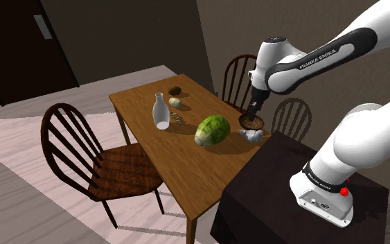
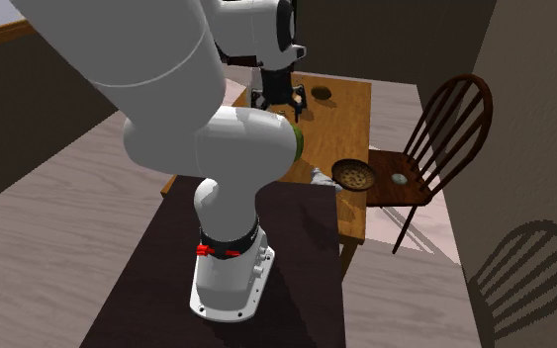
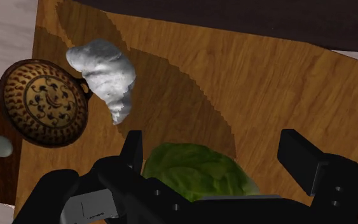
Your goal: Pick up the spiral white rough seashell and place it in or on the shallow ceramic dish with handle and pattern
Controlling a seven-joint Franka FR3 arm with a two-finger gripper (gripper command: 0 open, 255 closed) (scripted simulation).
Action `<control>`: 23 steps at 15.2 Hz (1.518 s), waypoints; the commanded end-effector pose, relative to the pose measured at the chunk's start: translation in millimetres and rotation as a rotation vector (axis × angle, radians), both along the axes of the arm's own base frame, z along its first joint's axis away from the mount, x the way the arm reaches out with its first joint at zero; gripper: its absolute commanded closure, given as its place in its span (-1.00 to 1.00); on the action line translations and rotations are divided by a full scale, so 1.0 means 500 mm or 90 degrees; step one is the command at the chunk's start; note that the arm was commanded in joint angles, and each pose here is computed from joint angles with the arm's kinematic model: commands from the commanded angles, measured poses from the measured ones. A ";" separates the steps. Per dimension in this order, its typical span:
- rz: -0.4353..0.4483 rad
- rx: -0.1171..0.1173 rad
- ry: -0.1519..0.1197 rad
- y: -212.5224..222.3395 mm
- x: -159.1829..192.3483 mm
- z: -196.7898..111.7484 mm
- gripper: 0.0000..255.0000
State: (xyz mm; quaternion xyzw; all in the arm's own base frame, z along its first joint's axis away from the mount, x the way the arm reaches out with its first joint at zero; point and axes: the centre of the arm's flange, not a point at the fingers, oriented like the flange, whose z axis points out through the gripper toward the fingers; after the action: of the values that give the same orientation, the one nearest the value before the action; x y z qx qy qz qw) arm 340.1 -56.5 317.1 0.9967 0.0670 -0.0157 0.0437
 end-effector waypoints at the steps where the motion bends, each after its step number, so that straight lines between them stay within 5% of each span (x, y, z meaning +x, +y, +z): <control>1: 0.008 -0.003 -0.009 -0.004 0.012 -0.055 -1.00; 12: 0.044 -0.021 -0.039 -0.037 0.077 -0.323 -1.00; 23: 0.044 -0.021 -0.039 -0.047 0.080 -0.402 -1.00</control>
State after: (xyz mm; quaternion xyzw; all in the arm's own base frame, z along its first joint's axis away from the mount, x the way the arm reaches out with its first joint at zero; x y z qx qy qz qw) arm 380.1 -80.0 116.6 0.9929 0.0997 0.0150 0.0623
